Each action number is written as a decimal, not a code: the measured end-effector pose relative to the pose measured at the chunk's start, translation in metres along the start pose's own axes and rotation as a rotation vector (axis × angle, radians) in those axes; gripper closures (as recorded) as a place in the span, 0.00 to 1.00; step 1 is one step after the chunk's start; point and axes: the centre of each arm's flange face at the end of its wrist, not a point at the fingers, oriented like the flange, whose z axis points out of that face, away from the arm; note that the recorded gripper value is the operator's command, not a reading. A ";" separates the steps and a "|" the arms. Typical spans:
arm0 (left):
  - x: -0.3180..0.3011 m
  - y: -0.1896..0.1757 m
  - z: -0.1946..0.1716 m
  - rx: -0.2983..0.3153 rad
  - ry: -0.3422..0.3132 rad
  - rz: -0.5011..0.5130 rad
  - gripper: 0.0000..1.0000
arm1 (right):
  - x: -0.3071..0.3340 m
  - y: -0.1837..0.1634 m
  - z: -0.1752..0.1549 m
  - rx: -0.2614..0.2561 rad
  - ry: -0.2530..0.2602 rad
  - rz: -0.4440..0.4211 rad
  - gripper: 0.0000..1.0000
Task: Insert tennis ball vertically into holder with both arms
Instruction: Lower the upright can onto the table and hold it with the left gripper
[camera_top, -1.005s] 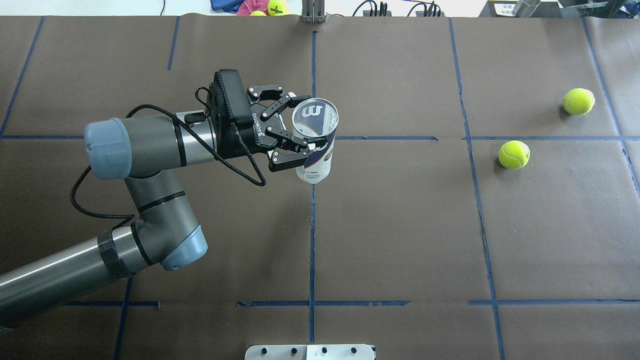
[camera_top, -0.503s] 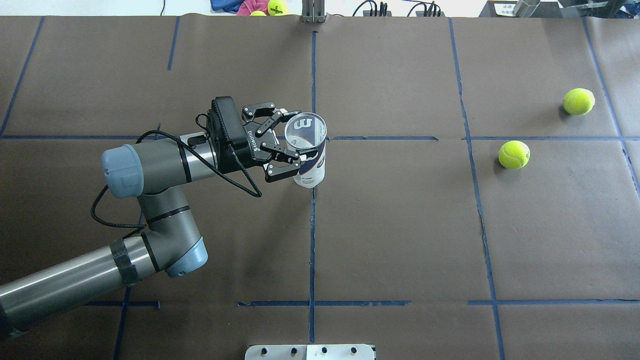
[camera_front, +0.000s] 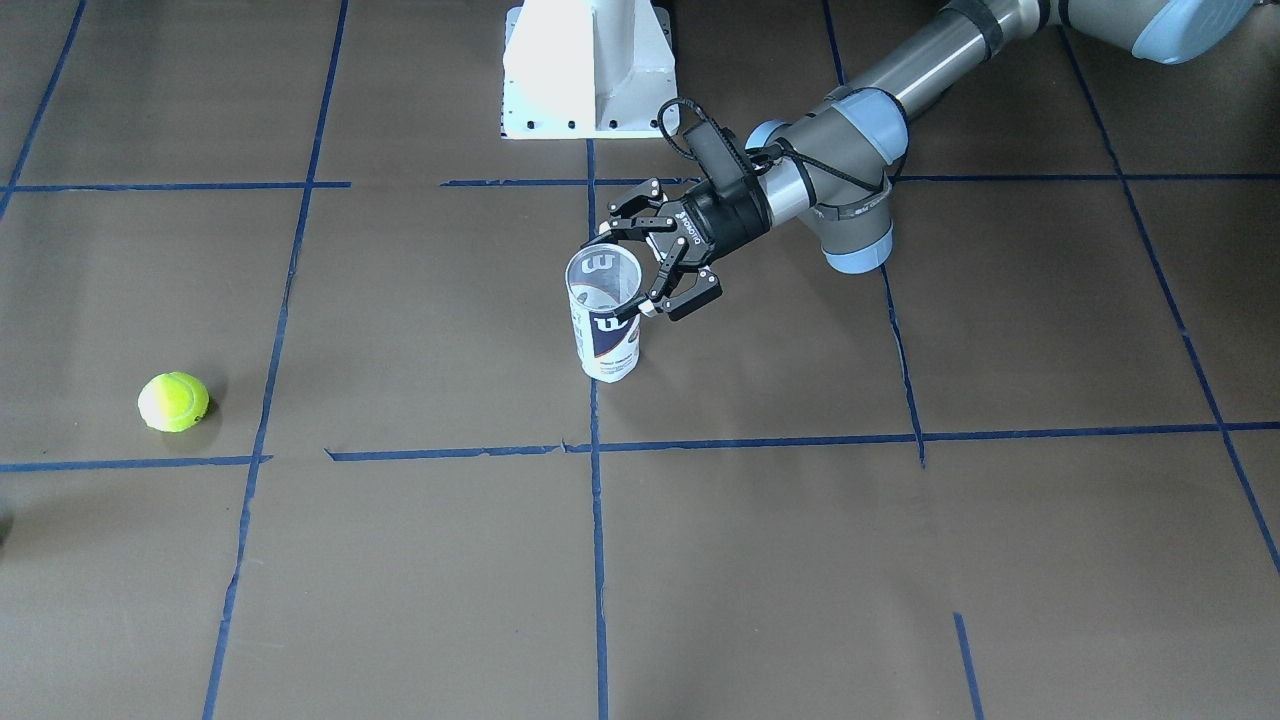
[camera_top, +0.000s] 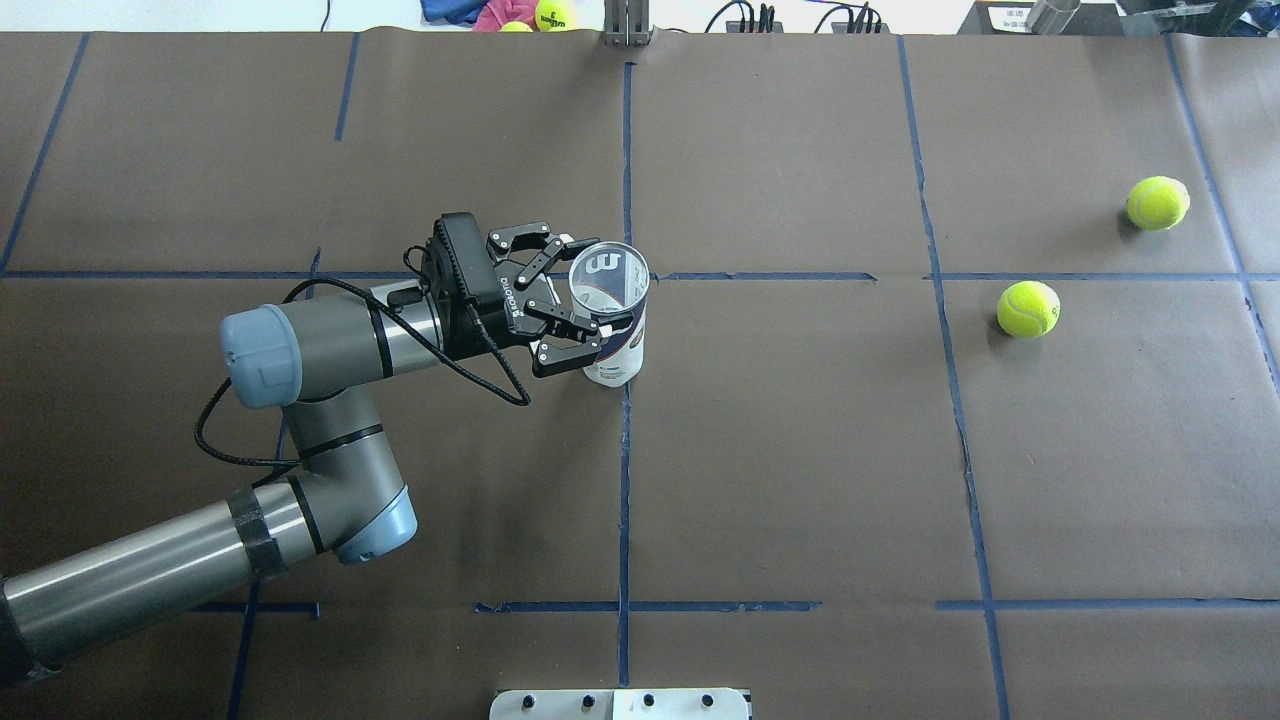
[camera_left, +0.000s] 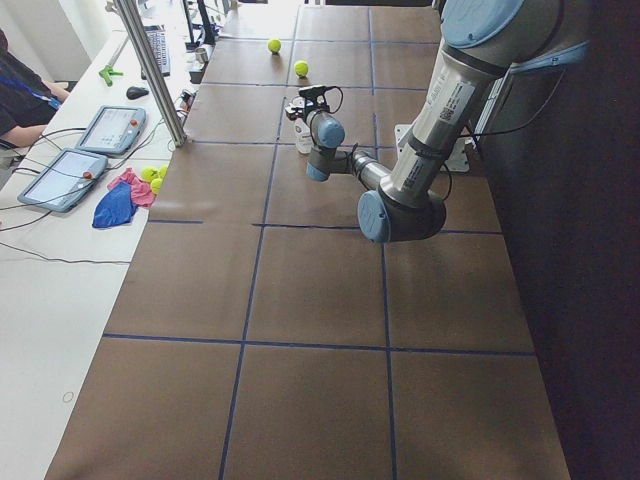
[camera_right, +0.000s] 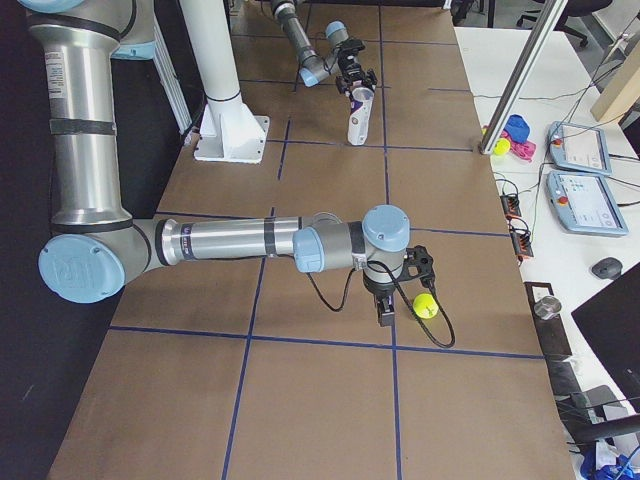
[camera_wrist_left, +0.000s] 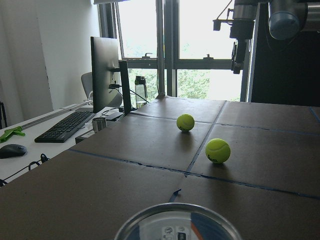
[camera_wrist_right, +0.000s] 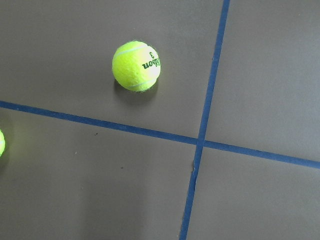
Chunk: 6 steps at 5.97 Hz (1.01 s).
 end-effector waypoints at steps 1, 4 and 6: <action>0.000 0.001 0.000 0.000 -0.002 0.000 0.03 | 0.000 0.000 0.000 -0.001 0.000 0.001 0.00; 0.005 0.004 0.002 -0.006 0.003 -0.006 0.02 | 0.000 0.000 0.001 -0.001 0.000 0.000 0.00; 0.012 0.012 0.005 -0.018 0.011 -0.015 0.02 | 0.000 0.000 0.001 -0.003 0.000 0.000 0.00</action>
